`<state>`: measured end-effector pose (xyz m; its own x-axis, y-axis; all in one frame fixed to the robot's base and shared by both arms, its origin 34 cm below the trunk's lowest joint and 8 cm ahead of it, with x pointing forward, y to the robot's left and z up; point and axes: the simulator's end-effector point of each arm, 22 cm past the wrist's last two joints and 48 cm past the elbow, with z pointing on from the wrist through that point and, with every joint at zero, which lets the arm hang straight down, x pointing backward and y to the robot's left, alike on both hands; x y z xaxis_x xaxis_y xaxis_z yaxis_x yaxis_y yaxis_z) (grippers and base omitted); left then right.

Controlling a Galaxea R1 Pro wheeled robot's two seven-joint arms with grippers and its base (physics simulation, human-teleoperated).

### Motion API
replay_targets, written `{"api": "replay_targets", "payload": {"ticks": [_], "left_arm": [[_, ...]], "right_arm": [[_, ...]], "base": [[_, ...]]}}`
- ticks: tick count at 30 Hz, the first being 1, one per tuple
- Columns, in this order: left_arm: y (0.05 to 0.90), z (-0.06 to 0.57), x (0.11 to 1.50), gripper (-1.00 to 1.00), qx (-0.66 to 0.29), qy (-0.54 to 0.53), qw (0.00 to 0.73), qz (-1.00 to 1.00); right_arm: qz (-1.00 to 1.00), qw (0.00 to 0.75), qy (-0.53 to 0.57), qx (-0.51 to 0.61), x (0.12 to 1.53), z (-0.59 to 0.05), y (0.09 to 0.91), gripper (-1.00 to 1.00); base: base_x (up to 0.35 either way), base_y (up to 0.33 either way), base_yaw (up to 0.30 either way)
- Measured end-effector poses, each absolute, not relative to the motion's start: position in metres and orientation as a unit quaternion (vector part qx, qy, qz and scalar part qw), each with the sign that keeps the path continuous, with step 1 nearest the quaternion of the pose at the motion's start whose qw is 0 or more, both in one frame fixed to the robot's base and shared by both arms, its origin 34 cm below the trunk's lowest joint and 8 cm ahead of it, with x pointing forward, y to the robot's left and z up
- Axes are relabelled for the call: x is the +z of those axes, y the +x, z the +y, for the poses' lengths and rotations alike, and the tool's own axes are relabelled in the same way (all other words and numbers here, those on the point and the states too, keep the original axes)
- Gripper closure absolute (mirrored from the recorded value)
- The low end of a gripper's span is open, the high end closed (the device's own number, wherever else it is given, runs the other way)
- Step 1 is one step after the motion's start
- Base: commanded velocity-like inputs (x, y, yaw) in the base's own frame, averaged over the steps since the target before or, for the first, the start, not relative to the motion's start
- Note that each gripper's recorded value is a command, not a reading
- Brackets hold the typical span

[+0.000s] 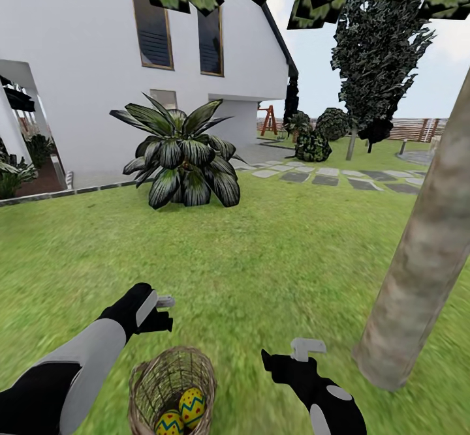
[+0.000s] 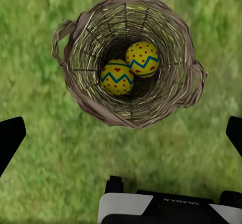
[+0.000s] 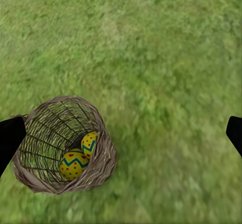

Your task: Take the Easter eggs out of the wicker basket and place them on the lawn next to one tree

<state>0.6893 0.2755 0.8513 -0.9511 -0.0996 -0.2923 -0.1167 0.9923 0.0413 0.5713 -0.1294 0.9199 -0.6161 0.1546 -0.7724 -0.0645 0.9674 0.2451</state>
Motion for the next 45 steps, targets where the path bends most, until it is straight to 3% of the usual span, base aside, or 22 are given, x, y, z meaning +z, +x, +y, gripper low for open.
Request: {"api": "replay_targets", "payload": {"ticks": [39, 45], "left_arm": [[0.704, 0.277, 0.83, -1.0, 0.031, -0.059, 0.168, 0.983], [0.706, 0.278, 0.823, -1.0, 0.031, -0.059, 0.171, 0.983]], "right_arm": [[0.889, 0.441, 0.025, 0.124, 0.897, -0.13, 0.577, -1.0], [0.87, 0.476, 0.033, 0.126, 0.902, -0.131, 0.585, -1.0]], "base": [[0.017, 0.011, 0.0], [0.0, 0.0, 0.0]]}}
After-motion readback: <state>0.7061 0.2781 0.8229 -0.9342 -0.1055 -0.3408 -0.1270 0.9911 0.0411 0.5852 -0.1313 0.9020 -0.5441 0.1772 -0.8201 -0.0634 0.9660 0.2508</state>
